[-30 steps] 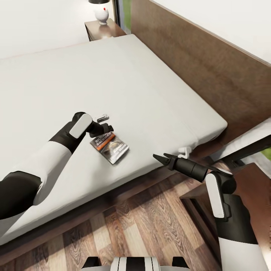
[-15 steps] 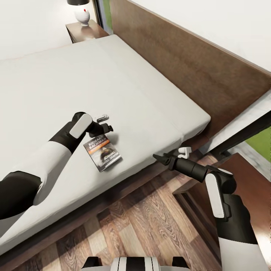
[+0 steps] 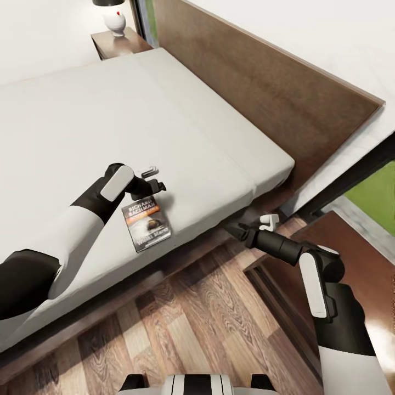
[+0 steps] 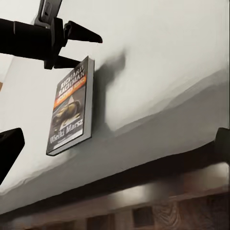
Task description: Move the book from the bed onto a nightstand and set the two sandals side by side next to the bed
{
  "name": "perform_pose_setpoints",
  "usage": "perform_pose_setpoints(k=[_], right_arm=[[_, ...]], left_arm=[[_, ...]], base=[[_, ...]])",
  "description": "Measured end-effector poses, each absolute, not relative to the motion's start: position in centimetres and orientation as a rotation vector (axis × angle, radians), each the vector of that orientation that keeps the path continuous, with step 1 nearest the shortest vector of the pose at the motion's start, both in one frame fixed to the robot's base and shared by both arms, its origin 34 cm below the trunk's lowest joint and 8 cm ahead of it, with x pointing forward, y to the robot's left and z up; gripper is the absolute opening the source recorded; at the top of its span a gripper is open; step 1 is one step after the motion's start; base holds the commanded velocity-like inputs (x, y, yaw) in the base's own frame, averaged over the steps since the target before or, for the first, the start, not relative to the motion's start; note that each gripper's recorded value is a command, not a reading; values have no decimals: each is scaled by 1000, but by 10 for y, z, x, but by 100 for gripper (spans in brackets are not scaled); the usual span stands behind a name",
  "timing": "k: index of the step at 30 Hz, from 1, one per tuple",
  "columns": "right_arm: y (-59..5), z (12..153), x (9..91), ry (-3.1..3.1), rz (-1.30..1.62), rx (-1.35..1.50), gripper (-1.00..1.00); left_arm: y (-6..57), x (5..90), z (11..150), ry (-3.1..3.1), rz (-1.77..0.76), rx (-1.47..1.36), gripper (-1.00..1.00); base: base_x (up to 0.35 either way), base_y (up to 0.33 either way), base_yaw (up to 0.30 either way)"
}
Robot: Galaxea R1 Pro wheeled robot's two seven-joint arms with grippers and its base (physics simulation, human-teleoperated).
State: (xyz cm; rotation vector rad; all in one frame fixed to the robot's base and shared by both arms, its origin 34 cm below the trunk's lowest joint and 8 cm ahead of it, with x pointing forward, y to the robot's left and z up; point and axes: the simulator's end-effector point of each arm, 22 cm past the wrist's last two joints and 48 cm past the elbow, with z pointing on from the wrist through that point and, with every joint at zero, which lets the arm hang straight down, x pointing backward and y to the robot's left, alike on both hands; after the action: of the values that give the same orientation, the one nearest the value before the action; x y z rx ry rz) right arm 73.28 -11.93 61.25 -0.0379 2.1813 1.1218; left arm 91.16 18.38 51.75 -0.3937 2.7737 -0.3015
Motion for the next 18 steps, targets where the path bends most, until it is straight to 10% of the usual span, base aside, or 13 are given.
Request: perform_pose_setpoints(k=[18], right_arm=[[-119, 613, 733, 2181, 1122, -38, 100]], left_arm=[[183, 911, 518, 2773, -311, -401, 100]], base=[[-41, -22, -1]])
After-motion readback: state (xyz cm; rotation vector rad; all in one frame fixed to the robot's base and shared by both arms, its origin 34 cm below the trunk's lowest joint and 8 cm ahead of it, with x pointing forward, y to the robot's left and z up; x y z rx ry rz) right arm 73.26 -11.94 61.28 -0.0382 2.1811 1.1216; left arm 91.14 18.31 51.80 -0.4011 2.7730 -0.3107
